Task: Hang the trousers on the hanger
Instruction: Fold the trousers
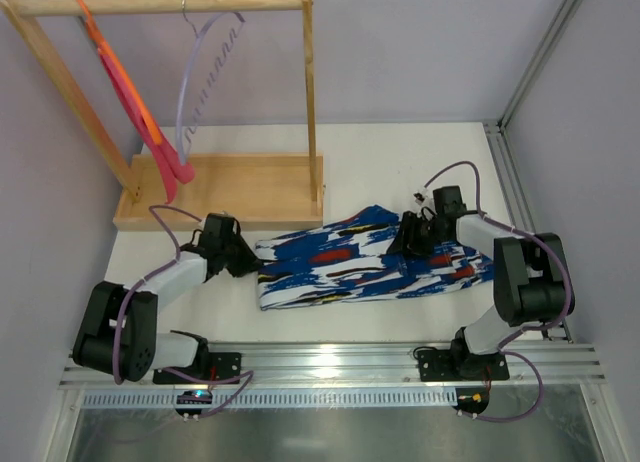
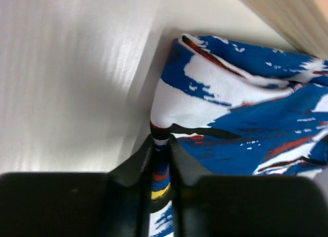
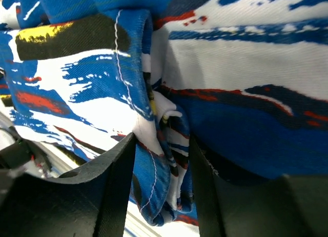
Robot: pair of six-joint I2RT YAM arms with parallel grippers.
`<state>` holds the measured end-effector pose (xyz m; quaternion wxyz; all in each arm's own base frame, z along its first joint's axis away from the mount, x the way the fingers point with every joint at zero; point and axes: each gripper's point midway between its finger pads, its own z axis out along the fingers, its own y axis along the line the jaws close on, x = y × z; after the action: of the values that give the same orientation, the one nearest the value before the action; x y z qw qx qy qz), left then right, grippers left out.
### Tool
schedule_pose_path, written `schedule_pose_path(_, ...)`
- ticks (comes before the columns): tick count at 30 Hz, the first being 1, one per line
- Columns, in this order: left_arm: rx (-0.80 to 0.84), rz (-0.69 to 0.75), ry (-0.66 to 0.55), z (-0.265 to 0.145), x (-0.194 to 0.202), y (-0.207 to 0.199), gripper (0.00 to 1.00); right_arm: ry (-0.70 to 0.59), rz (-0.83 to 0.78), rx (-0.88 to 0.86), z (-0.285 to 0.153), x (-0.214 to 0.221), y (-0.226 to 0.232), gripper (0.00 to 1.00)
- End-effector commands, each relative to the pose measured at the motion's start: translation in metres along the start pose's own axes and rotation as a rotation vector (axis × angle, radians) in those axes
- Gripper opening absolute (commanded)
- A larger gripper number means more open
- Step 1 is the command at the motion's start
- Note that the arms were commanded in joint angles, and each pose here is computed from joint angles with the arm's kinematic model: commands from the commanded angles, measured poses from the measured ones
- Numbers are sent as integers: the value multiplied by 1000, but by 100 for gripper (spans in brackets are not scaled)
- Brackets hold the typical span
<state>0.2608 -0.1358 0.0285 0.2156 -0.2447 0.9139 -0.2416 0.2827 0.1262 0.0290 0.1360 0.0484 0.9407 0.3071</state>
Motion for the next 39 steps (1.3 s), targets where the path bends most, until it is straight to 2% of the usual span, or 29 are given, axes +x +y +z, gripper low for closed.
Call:
schedule_pose_path(1,-164,-25,-67,-6,-23,14,11,-51,-54,11,7,10,20,49)
schedule_pose_path(2,-253,-30,-90,-11,-29,28,3,-63,-83,40,9,11,25,51)
schedule_pose_path(3,-356,-21,-147,-18,-42,45,0,-45,-149,41,16,24,43,56)
schedule_pose_path(4,-456,-33,-143,-28,-45,63,0,-71,-168,57,17,24,50,59)
schedule_pose_path(7,-582,-38,-245,-49,-74,79,2,-85,-168,13,28,35,81,65)
schedule_pose_path(8,-601,-48,-255,-54,-76,82,14,-92,-153,14,29,37,87,66)
schedule_pose_path(9,-612,-61,-260,-57,-77,85,18,-99,-161,16,31,37,91,67)
schedule_pose_path(10,-615,-69,-261,-59,-78,86,29,-100,-174,14,33,40,97,67)
schedule_pose_path(13,-632,-72,-264,-66,-78,87,66,-95,-161,-22,35,44,106,68)
schedule_pose_path(16,-626,-72,-269,-74,-78,84,71,-114,-146,-31,35,46,108,68)
schedule_pose_path(20,-531,-33,-264,-79,-81,65,75,-130,-134,-38,39,51,106,68)
schedule_pose_path(21,-502,-23,-268,-79,-83,59,75,-142,-139,-45,40,49,107,65)
schedule_pose_path(22,-472,-14,-285,-84,-87,51,76,-147,-149,-47,39,48,108,58)
schedule_pose_path(23,-449,5,-286,-86,-88,47,76,-158,-157,-39,37,45,108,46)
schedule_pose_path(24,-399,21,-282,-85,-89,36,77,-172,-158,4,30,38,108,24)
schedule_pose_path(26,-307,53,-293,-90,-93,18,80,-199,-191,72,17,28,108,7)
schedule_pose_path(27,-262,66,-283,-92,-91,9,80,-156,-183,157,6,37,96,4)
schedule_pose_path(28,-232,72,-288,-93,-93,2,83,-242,-194,206,-14,15,104,4)
schedule_pose_path(29,-205,78,-296,-97,-96,-5,83,-229,-179,307,-29,19,88,4)
schedule_pose_path(31,-195,103,-294,-99,-95,-12,84,-294,-172,391,-54,3,85,4)
schedule_pose_path(33,-207,138,-278,-96,-95,-17,86,-267,-149,446,-69,7,74,4)
schedule_pose_path(36,-173,141,-200,-81,-85,-22,86,-269,-100,465,-84,7,57,4)
schedule_pose_path(39,-50,112,-129,-61,-65,-35,87,-297,-45,466,-101,5,43,4)
